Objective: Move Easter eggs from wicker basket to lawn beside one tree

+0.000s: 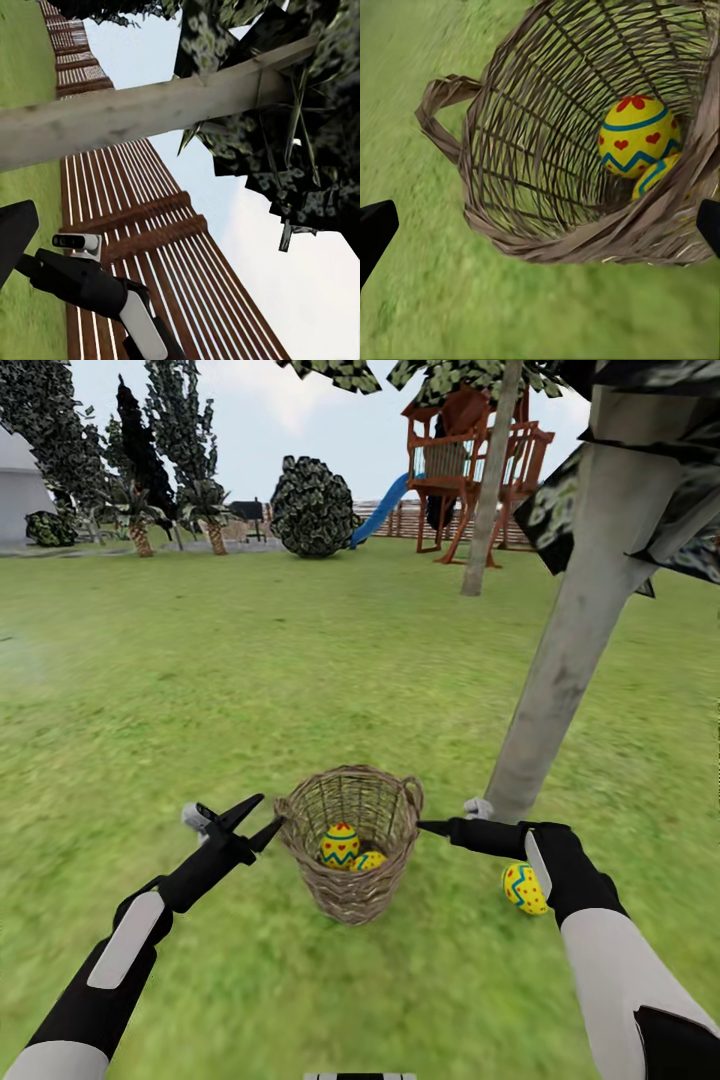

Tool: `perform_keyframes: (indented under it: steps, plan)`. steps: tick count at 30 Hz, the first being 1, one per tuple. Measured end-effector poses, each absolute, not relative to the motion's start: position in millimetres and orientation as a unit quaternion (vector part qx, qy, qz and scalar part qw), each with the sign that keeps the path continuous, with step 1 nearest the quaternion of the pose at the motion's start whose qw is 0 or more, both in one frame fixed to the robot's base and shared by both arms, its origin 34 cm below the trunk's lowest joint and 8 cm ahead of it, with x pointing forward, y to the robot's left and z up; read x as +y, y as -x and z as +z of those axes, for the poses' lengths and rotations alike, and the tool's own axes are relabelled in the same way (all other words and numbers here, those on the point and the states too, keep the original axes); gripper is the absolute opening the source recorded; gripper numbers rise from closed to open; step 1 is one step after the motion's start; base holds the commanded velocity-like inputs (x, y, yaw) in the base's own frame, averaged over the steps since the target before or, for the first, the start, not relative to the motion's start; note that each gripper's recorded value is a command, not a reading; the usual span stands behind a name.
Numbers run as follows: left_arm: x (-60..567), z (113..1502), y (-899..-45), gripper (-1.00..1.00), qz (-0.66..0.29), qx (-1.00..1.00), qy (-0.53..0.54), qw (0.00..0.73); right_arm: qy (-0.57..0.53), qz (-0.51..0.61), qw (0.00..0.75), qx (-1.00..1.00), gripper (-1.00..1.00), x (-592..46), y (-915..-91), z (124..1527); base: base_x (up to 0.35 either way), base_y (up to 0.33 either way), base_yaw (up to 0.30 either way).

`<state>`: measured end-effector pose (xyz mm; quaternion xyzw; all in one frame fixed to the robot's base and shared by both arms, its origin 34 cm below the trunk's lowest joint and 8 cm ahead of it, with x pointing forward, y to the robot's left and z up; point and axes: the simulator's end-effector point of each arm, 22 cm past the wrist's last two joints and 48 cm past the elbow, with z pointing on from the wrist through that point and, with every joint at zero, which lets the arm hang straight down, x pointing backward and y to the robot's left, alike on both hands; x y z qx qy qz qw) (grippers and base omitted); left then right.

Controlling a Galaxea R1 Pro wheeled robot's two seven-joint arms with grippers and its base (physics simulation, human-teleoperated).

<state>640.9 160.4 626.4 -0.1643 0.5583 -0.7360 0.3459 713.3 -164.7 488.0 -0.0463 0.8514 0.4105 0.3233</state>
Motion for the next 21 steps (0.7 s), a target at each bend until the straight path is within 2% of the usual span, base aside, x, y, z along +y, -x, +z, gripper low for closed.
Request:
perform_keyframes:
  steps: [21]
  plan:
    - [161,640,-638,1.0,-0.737,0.554,0.155,0.353,0.051,0.411,0.334,0.847,1.0,-165,-714,504,0.138,0.332,-0.202]
